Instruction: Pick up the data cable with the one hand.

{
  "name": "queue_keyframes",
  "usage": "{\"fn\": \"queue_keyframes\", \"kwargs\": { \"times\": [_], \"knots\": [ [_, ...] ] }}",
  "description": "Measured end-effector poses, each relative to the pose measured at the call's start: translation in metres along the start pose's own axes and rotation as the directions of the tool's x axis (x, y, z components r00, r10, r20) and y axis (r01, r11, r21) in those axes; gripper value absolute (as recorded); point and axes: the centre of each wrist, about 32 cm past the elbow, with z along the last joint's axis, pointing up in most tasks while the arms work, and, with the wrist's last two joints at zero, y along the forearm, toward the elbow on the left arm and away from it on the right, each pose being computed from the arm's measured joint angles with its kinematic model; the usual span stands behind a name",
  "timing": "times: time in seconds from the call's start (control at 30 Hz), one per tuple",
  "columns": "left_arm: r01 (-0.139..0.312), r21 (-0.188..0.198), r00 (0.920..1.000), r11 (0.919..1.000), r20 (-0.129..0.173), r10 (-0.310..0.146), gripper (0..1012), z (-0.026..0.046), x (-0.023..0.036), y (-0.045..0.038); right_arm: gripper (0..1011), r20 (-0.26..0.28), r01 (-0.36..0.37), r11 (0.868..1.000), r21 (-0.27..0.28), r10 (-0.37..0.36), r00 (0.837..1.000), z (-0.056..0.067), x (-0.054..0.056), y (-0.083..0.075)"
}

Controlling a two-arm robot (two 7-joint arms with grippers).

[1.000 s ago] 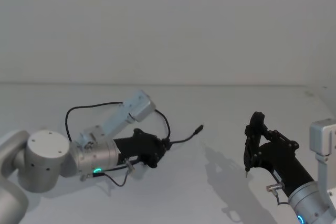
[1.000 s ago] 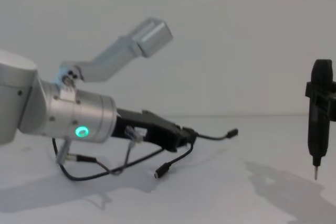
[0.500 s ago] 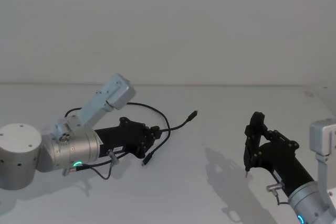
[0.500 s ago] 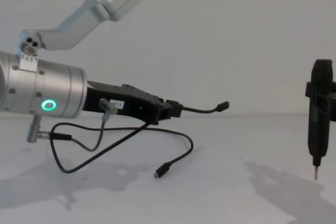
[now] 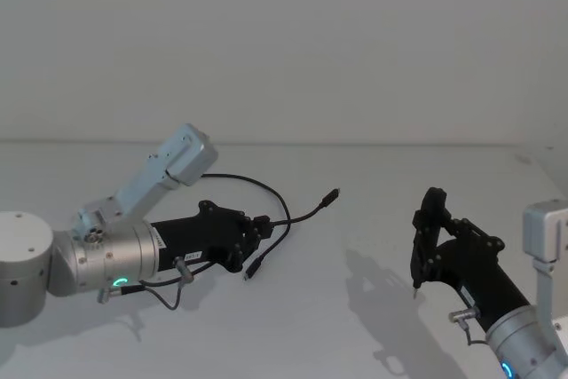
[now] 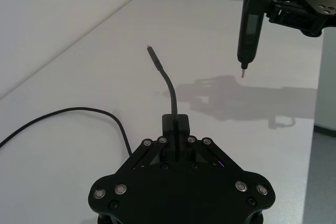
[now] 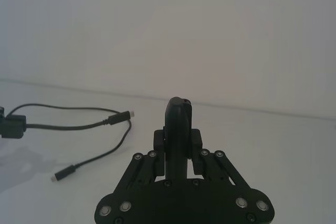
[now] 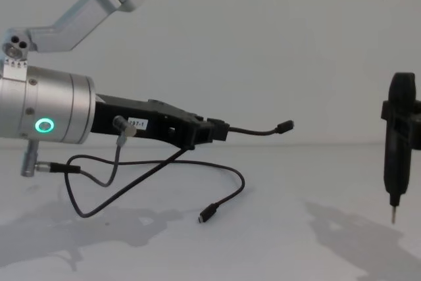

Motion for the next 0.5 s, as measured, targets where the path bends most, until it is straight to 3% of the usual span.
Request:
{"fn": "queue_keyframes", "kwargs": {
  "times": [0.5],
  "knots": [
    [0.014,-0.011,0.9999,0.9998,-0.007,-0.014,34,0.0006,-0.0015,0.0042,279,-0.084,-0.019,0.993,0.117,0.029,0.996,0.018,-0.022,0.023]
  ]
}}
